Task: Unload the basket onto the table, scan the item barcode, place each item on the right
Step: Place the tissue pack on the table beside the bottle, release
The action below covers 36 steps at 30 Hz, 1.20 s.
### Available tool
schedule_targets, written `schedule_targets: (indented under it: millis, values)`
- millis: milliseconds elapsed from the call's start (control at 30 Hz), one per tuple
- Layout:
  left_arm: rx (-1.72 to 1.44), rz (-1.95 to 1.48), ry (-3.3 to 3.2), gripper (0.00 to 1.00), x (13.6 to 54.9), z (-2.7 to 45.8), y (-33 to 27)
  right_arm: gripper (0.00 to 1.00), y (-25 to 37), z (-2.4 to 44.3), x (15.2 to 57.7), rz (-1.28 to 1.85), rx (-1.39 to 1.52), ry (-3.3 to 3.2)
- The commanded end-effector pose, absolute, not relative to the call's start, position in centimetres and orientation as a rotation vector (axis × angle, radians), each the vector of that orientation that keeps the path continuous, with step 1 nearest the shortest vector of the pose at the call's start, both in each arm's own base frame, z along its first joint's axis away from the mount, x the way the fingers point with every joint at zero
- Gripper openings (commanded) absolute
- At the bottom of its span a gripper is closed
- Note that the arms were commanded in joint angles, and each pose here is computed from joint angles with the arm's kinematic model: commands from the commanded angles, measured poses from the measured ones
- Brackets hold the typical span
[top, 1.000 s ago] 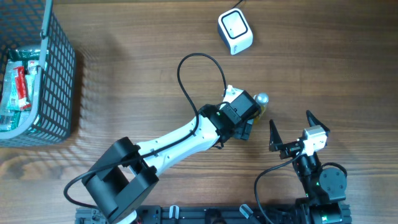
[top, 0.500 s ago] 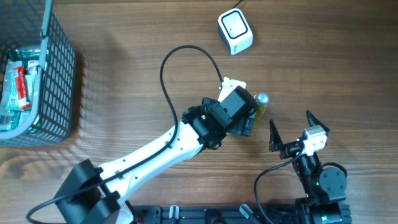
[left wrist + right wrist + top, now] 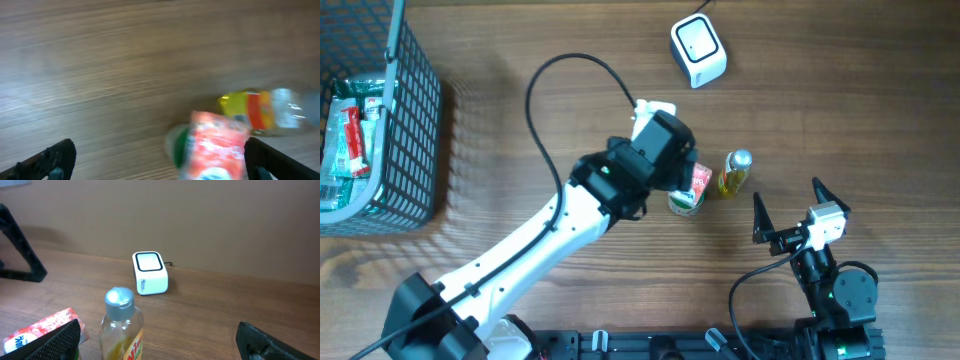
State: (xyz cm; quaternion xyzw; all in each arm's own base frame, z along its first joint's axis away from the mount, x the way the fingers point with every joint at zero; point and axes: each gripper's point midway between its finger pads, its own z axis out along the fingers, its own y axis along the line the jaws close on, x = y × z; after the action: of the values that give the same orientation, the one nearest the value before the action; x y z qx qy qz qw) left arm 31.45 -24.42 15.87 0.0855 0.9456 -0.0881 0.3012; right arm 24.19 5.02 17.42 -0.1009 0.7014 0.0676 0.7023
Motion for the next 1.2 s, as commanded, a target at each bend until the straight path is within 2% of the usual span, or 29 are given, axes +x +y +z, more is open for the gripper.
schedule_targets:
  millis: [0, 33, 67, 100, 133, 167, 633, 933, 1167]
  values:
    - [0.156, -0.101, 2.528, 1.00, 32.3, 15.6, -20.7, 1.00, 5.0, 17.4, 24.2, 0.146, -0.227, 1.561]
    - [0.141, -0.089, 2.537, 0.93, 32.4, 15.5, -20.1, 1.00, 5.0, 17.4, 24.2, 0.145, -0.227, 1.561]
    - [0.123, -0.075, 2.545, 0.77, 32.6, 15.4, -19.5, 1.00, 5.0, 17.4, 24.2, 0.146, -0.226, 1.561]
    - [0.088, -0.054, 2.559, 0.48, 32.9, 15.2, -18.3, 1.00, 5.0, 17.4, 24.2, 0.145, -0.227, 1.561]
    - [0.070, -0.043, 2.565, 0.37, 33.1, 15.1, -17.7, 1.00, 5.0, 17.4, 24.2, 0.146, -0.227, 1.561]
    - [0.038, -0.027, 2.573, 0.06, 33.4, 15.0, -16.7, 1.00, 5.0, 17.4, 24.2, 0.146, -0.227, 1.561]
    - [-0.007, 0.003, 2.661, 0.05, 32.4, 11.9, -14.9, 1.00, 5.0, 17.4, 24.2, 0.145, -0.227, 1.561]
    - [0.078, -0.385, 2.707, 0.04, 31.1, 10.5, -19.9, 1.00, 5.0, 17.4, 24.2, 0.145, -0.227, 1.561]
    - [0.142, -0.451, 2.736, 0.04, 29.6, 10.1, -21.6, 1.00, 5.0, 17.4, 24.2, 0.145, -0.227, 1.561]
